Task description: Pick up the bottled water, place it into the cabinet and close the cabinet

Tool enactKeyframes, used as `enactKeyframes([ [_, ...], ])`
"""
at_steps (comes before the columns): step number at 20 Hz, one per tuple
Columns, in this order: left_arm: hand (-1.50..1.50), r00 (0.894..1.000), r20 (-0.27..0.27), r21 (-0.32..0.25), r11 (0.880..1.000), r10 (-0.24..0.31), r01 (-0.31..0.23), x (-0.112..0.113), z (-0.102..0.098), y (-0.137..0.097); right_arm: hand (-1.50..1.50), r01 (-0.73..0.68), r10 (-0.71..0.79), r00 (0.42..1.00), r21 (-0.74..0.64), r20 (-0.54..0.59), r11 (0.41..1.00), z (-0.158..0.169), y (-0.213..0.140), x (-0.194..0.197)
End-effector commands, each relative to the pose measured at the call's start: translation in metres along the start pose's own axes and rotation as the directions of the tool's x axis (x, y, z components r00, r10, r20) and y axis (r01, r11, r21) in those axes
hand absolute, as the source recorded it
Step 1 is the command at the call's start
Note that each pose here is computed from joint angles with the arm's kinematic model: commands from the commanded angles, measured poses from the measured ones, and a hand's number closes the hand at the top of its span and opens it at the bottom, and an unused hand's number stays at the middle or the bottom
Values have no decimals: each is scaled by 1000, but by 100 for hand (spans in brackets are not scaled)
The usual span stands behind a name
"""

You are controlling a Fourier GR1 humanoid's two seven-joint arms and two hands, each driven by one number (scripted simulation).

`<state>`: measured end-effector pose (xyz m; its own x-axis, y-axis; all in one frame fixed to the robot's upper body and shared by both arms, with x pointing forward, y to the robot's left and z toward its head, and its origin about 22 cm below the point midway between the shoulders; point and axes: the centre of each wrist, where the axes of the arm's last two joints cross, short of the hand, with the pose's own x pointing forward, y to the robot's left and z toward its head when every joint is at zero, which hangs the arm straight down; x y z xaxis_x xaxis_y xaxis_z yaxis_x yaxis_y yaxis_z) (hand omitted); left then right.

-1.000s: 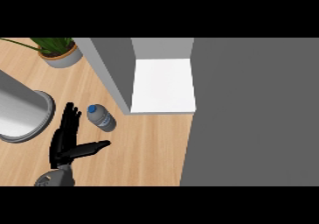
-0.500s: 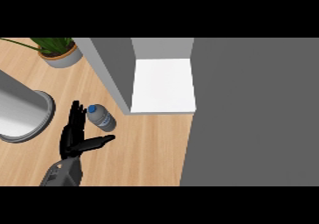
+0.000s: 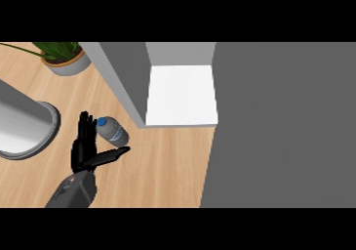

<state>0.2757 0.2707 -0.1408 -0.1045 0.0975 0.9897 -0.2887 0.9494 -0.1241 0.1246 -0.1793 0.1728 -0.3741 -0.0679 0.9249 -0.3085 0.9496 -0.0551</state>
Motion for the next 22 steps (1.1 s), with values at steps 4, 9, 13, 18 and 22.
enactKeyframes([
  [4, 150, 996, 11, -50, 994, 94, -93, 5, -18, -6, -150, -22, 22, 999, -3, 38, 1000, 6, 1, 5],
  [9, 150, 996, 77, -172, 984, -39, 52, 8, -23, -28, -150, -25, 26, 999, -21, 34, 999, 9, -1, 13],
  [13, 150, 962, 223, -159, 968, -157, 194, 10, -25, -52, -150, -8, 9, 999, -8, 42, 1000, 8, 3, 15],
  [18, 150, 962, 237, -289, 936, -136, 203, 3, -8, -66, -150, 11, -11, 1000, -39, 16, 999, 15, 8, 26],
  [22, 150, 962, 265, -344, 925, -66, 158, 8, -2, -57, -150, -20, 20, 1000, -31, 20, 999, 11, -7, 17],
])
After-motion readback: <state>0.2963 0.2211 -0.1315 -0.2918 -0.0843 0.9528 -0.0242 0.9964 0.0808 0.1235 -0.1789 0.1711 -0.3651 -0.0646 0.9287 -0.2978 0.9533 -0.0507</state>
